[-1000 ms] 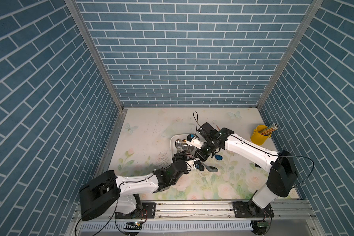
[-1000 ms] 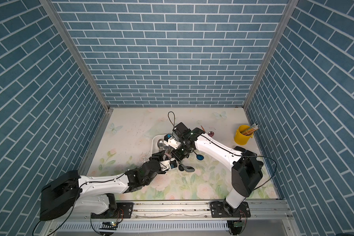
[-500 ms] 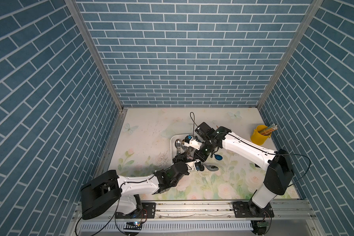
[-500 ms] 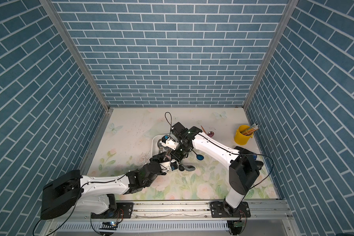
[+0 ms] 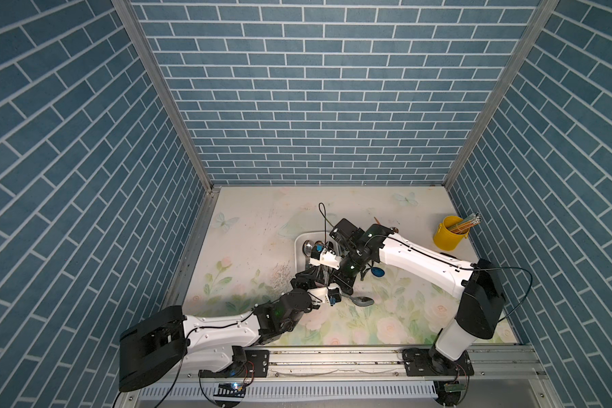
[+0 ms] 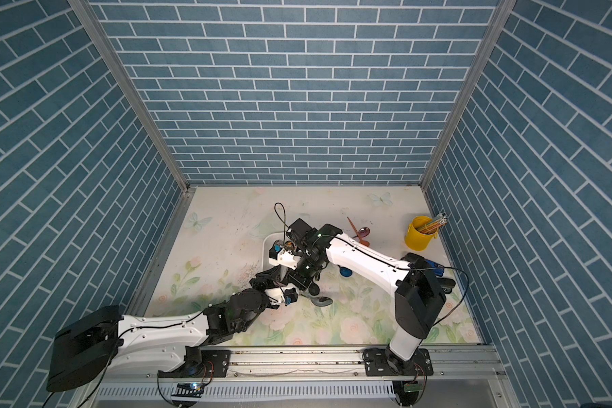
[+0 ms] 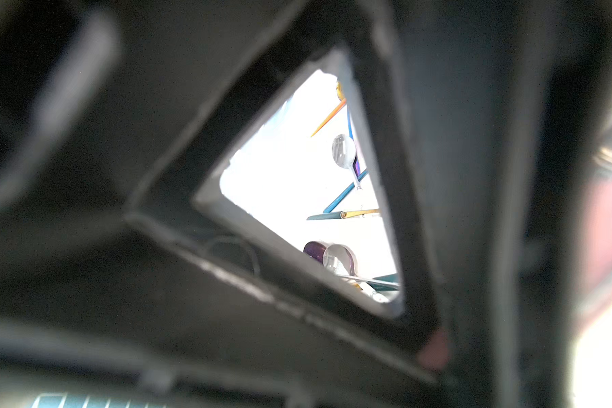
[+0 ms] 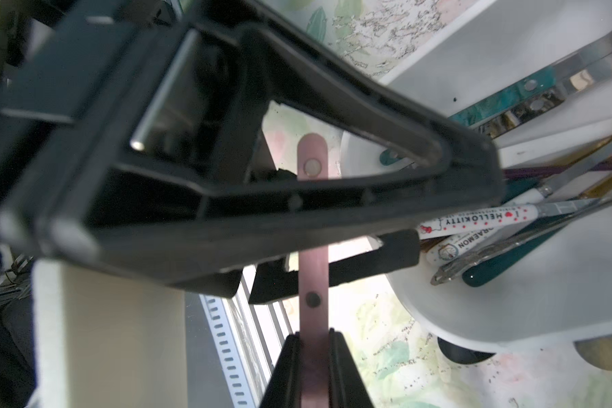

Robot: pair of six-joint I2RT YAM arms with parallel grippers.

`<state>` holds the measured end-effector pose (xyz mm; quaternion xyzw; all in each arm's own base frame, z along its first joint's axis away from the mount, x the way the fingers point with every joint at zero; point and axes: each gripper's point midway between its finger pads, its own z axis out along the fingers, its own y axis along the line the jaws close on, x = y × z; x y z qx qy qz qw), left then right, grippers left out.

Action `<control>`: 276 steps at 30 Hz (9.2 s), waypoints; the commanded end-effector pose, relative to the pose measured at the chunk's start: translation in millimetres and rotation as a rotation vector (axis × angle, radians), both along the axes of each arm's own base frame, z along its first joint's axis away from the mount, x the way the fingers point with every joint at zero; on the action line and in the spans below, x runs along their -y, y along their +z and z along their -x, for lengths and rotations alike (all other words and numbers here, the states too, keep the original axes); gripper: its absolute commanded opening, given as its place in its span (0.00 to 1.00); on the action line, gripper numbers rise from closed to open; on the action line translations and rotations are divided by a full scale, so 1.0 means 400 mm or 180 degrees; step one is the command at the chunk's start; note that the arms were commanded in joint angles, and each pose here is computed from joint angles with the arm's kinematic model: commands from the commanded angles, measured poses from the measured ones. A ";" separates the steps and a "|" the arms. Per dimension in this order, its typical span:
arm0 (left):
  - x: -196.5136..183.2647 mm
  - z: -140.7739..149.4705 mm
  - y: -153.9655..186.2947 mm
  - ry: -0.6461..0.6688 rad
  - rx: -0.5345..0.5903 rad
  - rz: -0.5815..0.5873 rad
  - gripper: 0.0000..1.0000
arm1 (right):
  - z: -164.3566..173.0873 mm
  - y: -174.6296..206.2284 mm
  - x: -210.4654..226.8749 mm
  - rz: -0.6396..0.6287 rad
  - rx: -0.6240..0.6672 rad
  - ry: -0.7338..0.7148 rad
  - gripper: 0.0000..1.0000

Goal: Put the spoon into the storage box
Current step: Pick up the spoon from the center of the board, then place the spoon in the storage box, then pick up the spoon from the center of the board.

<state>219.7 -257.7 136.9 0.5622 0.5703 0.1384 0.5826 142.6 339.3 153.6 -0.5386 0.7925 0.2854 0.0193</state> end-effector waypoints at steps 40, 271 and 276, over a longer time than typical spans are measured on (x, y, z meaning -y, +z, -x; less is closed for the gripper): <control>-0.016 0.038 -0.025 0.0325 -0.0702 -0.0122 0.00 | -0.464 0.224 0.164 -0.1130 0.0915 -0.2813 0.38; 0.019 0.015 -0.020 -0.0100 0.0067 -0.0531 0.26 | -0.058 0.006 -0.056 0.0336 0.0736 0.0083 0.00; 0.021 0.019 -0.015 -0.0087 0.0040 -0.0482 0.13 | -0.073 0.009 -0.061 0.0316 0.0842 0.0046 0.09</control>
